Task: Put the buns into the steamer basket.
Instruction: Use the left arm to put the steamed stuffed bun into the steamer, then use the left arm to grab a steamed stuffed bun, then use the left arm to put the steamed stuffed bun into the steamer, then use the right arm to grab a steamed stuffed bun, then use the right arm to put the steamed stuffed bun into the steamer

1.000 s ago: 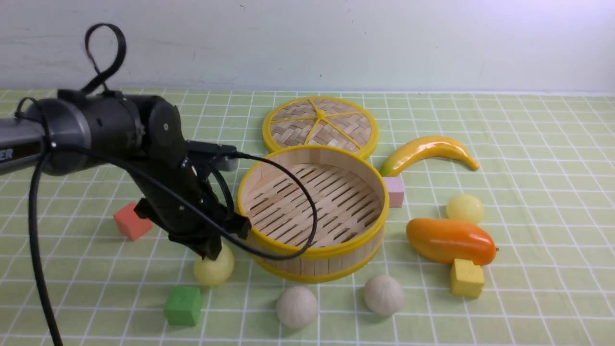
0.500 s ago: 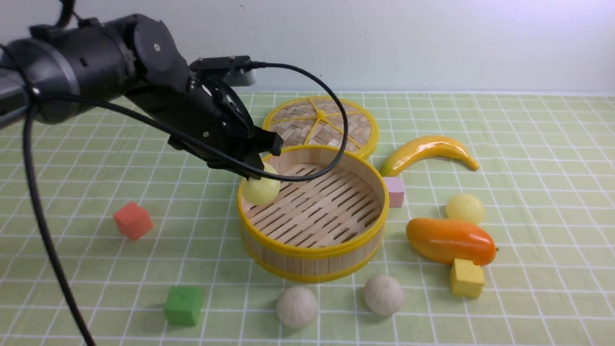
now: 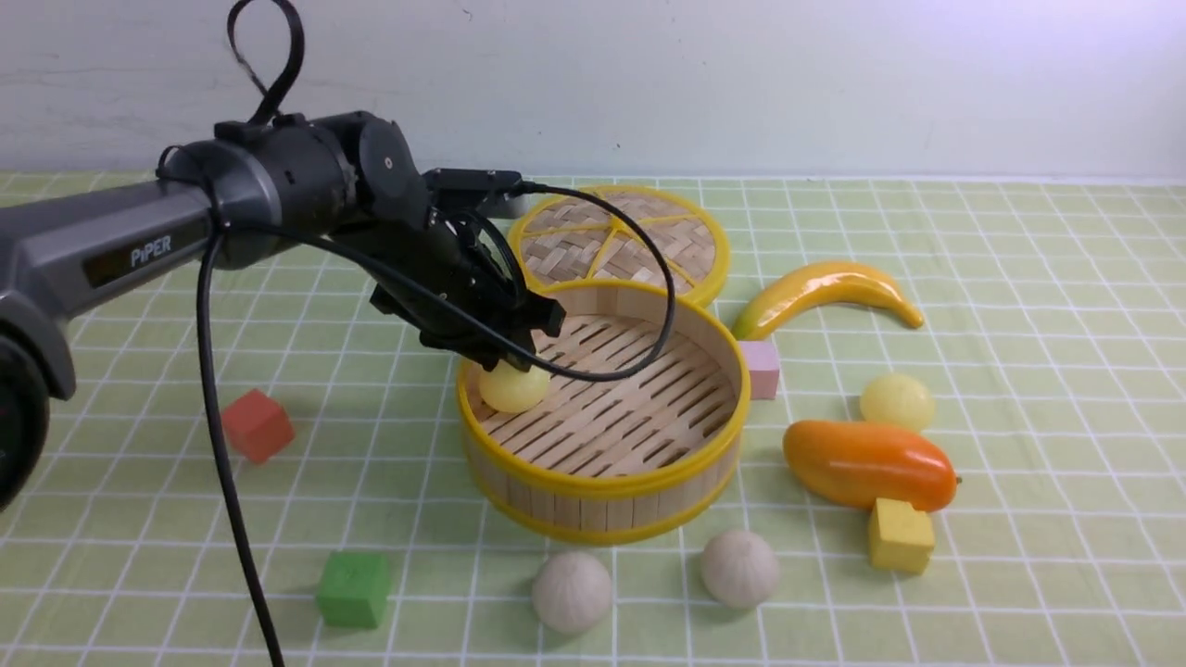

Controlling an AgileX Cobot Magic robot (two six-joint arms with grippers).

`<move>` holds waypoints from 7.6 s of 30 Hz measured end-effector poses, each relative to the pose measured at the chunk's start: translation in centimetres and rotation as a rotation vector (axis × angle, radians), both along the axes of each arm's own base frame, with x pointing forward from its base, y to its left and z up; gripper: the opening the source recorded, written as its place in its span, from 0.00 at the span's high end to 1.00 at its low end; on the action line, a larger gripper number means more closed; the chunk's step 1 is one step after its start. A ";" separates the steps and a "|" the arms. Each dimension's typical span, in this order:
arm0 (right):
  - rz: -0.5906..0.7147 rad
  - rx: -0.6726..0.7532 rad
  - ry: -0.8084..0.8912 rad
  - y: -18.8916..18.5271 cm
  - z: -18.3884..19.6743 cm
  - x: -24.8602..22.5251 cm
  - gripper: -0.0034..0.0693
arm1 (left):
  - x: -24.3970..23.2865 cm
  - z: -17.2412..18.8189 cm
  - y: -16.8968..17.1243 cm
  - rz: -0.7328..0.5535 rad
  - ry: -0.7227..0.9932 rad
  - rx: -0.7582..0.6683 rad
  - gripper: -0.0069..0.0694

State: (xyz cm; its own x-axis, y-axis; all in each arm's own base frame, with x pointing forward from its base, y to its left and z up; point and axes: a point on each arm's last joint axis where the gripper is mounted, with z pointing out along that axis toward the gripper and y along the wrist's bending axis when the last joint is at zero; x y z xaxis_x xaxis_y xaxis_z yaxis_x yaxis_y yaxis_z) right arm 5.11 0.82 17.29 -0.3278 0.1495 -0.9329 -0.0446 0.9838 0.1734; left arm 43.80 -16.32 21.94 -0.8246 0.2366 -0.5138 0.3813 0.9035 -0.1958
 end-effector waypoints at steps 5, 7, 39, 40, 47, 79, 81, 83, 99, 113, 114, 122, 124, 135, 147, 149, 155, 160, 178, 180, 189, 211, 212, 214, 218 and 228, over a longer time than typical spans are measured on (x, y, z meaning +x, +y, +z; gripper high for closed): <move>0.000 0.000 0.000 0.0 0.0 0.0 0.62 | -1.0 3.7 0.1 0.018 -0.026 -0.039 0.36; 0.000 0.000 0.000 0.0 0.0 0.0 0.62 | -2.3 6.0 0.3 0.020 -0.011 -0.053 0.44; 0.000 0.000 0.000 0.0 0.0 0.0 0.62 | -14.1 -1.5 -7.7 -0.166 0.171 0.184 0.57; 0.000 0.000 0.000 0.0 0.0 0.0 0.62 | -14.0 -1.9 -7.7 -0.168 0.170 0.193 0.56; 0.000 0.000 0.000 0.0 0.0 0.0 0.62 | -13.4 -3.1 -7.9 -0.173 0.155 0.208 0.58; 0.000 0.000 0.000 0.0 0.0 0.0 0.62 | -6.7 -0.9 -7.3 -0.159 -0.077 0.271 0.83; 0.000 0.000 0.000 0.0 0.0 0.0 0.62 | -6.6 -0.9 -7.5 -0.176 -0.083 0.275 0.75; 0.000 0.000 0.000 0.0 0.0 0.0 0.62 | -6.6 -0.7 -7.5 -0.178 -0.090 0.272 0.63; 0.000 0.000 0.000 0.0 0.0 0.0 0.62 | -13.6 5.0 -15.1 -0.317 0.008 0.155 0.47; 0.000 0.000 0.000 0.0 0.0 0.0 0.62 | -16.2 9.7 -12.4 -0.290 -0.003 0.176 0.93; 0.000 0.000 0.000 0.0 0.0 0.0 0.62 | -17.1 10.7 -11.5 -0.282 -0.025 0.155 0.93; 0.000 0.000 0.000 0.0 0.0 0.0 0.62 | -23.5 13.0 -4.8 -0.235 -0.177 0.002 0.93; 0.000 0.000 0.000 0.0 0.0 0.0 0.62 | -25.0 12.8 -3.2 -0.226 -0.239 -0.056 0.93; 0.000 0.000 0.000 0.0 0.0 0.0 0.62 | -31.7 9.4 3.7 -0.167 -0.465 -0.317 0.93; -0.100 0.535 -0.194 0.1 1.9 0.5 0.62 | -35.1 5.9 7.2 -0.156 -0.640 -0.485 0.93; -0.117 0.624 -0.239 -0.1 2.5 0.5 0.62 | -35.1 6.1 7.1 -0.155 -0.659 -0.502 0.93; -0.017 0.599 -0.122 1.0 7.3 0.6 0.72 | -35.1 6.4 7.1 -0.154 -0.677 -0.518 0.93; 0.148 0.308 0.260 2.5 12.8 3.8 0.84 | -35.1 6.3 7.1 -0.155 -0.673 -0.514 0.93; 0.571 -0.165 0.922 14.8 8.6 22.2 0.91 | -35.1 6.0 7.2 -0.156 -0.651 -0.494 0.93; 0.581 -0.255 0.921 17.4 7.6 23.2 0.86 | -35.1 6.0 7.2 -0.164 -0.655 -0.478 0.93; 0.529 -0.329 0.910 19.6 6.6 24.8 0.59 | -35.1 6.0 7.2 -0.189 -0.680 -0.447 0.93; 0.477 -0.244 0.961 19.9 1.4 27.6 0.77 | -35.1 6.0 7.2 -0.191 -0.683 -0.445 0.93; 0.484 -0.251 0.965 19.8 1.4 27.5 0.82 | -35.1 6.0 7.2 -0.191 -0.683 -0.445 0.93; 0.492 -0.259 0.971 19.8 1.4 27.5 0.88 | -35.1 6.0 7.2 -0.191 -0.683 -0.445 0.93; 0.512 -0.274 1.005 19.4 3.0 26.5 0.94 | -35.1 6.0 7.2 -0.191 -0.683 -0.445 0.93; 0.562 -0.164 0.663 19.9 10.8 27.6 0.94 | -35.1 6.1 7.2 -0.192 -0.695 -0.454 0.93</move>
State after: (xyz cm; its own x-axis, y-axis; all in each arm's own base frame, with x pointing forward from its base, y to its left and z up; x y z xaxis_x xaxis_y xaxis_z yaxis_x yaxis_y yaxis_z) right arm 32.67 20.77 28.09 -0.7936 -0.3151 -0.5205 -0.4694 0.8614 0.1941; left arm 8.71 -9.13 28.03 -0.2533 -0.0119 -0.9673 0.6874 0.7014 -0.1886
